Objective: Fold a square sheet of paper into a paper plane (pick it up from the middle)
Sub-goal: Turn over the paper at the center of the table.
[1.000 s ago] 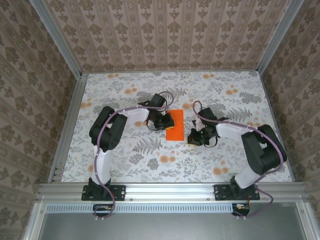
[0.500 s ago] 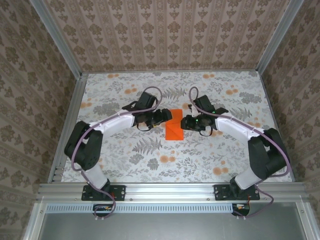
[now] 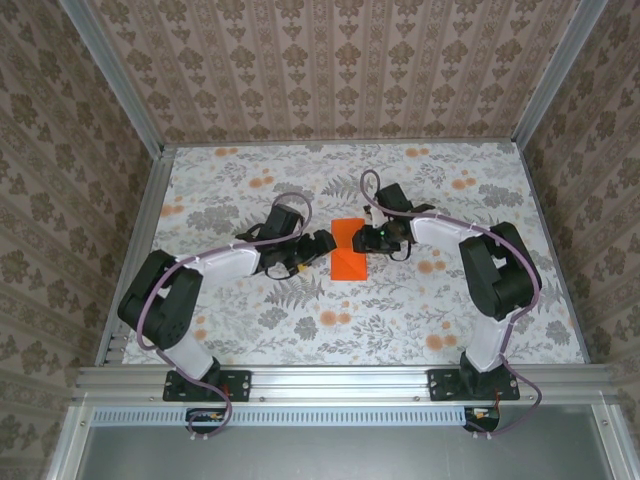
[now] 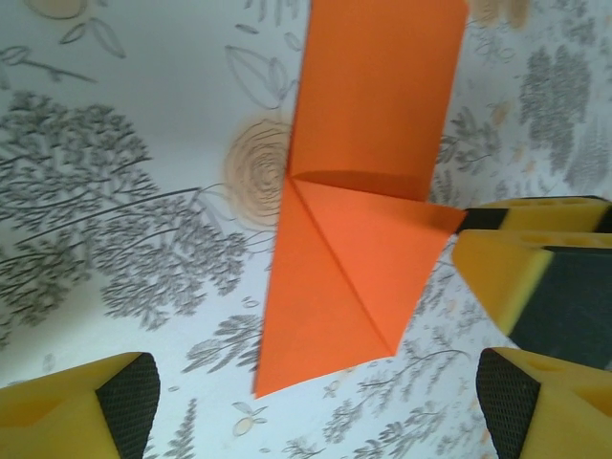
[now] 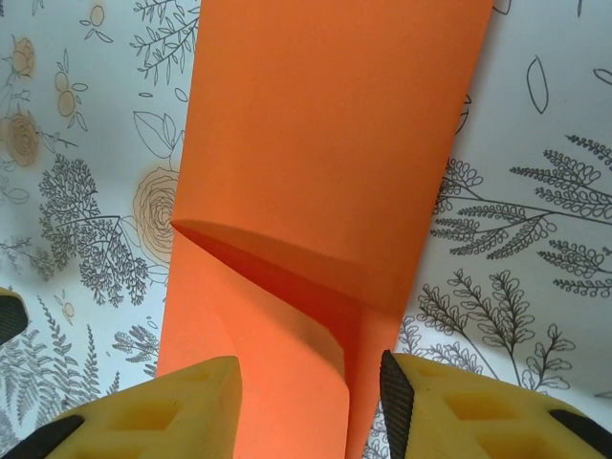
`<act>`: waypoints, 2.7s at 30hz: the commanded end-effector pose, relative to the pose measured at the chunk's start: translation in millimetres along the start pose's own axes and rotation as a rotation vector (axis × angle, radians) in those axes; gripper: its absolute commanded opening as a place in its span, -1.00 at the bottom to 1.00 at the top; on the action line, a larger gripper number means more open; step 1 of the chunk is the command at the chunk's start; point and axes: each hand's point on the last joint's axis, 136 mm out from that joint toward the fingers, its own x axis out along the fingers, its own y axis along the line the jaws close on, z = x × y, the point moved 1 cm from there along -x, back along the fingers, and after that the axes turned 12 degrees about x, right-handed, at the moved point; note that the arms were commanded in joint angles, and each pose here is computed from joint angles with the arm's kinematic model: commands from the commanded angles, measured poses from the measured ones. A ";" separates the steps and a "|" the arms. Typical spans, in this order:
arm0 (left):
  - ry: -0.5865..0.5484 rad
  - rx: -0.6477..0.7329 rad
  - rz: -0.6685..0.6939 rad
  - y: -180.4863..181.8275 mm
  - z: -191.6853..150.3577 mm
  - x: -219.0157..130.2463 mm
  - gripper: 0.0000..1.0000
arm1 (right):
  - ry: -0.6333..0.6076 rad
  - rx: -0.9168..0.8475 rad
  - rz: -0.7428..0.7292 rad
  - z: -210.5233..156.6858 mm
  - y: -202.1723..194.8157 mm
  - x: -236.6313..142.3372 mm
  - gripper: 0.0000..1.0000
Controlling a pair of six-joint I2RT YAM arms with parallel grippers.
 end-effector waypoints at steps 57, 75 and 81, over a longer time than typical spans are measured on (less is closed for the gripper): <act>-0.135 0.055 -0.284 -45.2 29.6 37.8 -0.66 | 0.019 0.308 0.634 31.8 41.5 -33.4 -0.84; -0.123 0.262 -0.009 -45.6 33.7 -27.5 -0.83 | -0.277 0.173 0.191 32.1 -4.7 -112.3 0.49; -0.105 0.380 0.224 -42.3 40.3 -85.1 -0.84 | -0.492 0.122 0.060 33.1 -20.8 -162.1 0.82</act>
